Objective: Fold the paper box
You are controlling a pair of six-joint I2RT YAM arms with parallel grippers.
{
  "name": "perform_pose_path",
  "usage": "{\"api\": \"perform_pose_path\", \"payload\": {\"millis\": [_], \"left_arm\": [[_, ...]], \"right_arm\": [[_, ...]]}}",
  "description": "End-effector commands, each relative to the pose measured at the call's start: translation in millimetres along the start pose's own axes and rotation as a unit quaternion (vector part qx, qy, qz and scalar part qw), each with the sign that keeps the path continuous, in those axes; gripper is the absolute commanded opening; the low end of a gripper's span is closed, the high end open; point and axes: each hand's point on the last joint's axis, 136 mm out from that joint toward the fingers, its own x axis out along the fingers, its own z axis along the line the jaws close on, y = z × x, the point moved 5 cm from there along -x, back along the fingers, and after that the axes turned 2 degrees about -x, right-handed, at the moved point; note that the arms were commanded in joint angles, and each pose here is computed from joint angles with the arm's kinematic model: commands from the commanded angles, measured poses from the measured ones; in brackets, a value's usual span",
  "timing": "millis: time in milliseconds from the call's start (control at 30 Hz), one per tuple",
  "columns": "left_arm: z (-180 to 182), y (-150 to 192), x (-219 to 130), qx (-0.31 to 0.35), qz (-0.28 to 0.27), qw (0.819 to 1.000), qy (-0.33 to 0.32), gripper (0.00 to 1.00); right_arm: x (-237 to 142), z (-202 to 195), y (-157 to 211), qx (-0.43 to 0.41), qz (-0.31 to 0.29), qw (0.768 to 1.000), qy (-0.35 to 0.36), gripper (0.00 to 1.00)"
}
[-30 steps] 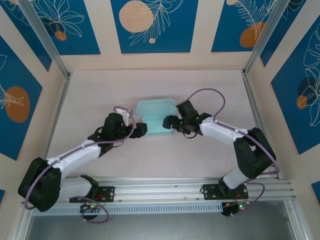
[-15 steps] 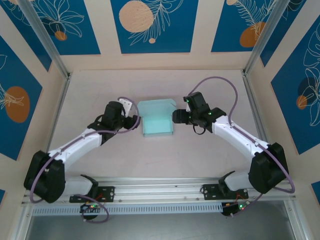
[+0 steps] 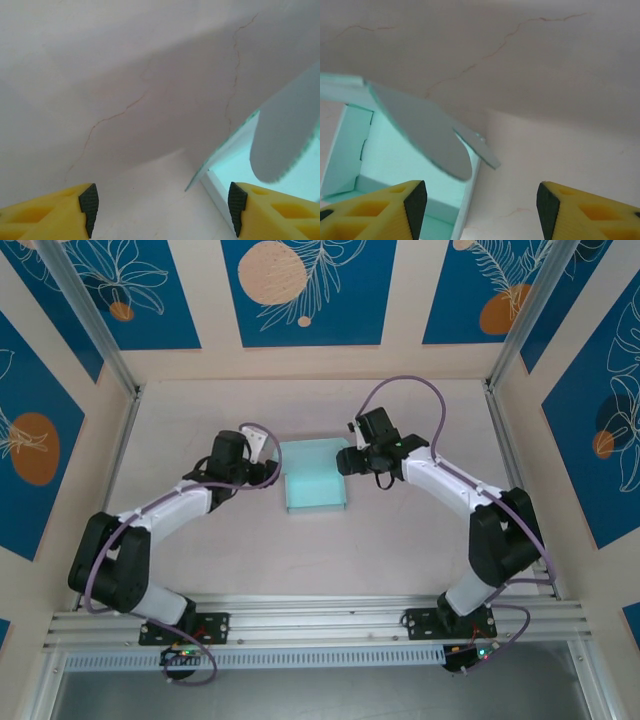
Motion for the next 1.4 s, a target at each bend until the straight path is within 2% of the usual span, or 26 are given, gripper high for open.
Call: {"api": "perform_pose_path", "payload": {"millis": [0,300,533,700,1133,1267,1367], "left_arm": [[-2.8,-17.0,4.0,0.004,-0.026,0.999,0.028,0.69],[-8.2,-15.4,16.8,-0.011,-0.015,0.998,0.056,0.61],[-9.6,-14.4,15.4,-0.032,-0.013,0.998,0.059,0.52],[-11.9,-14.8,16.0,-0.048,-0.013,0.997,0.065,0.44],[-20.9,-9.8,17.9,-0.123,-0.035,0.991,0.045,0.16],[-26.8,-10.8,16.5,-0.156,-0.050,0.986,0.039,0.07],[-35.5,-10.1,15.1,-0.173,-0.060,0.982,0.045,0.04]], "right_arm": [[0.0,6.0,-15.9,-0.017,-0.019,0.999,-0.023,0.62],[9.8,12.8,-21.0,-0.014,-0.020,0.998,-0.054,0.57],[16.6,15.9,-16.5,-0.002,-0.011,0.998,-0.060,0.47],[19.3,20.3,-15.5,0.000,-0.013,0.998,-0.060,0.44],[26.5,35.2,-11.1,0.015,-0.027,1.000,-0.003,0.21],[27.7,46.0,-11.4,0.014,-0.044,0.999,0.016,0.17],[29.5,53.7,-12.5,0.018,-0.054,0.998,0.028,0.13]]}}
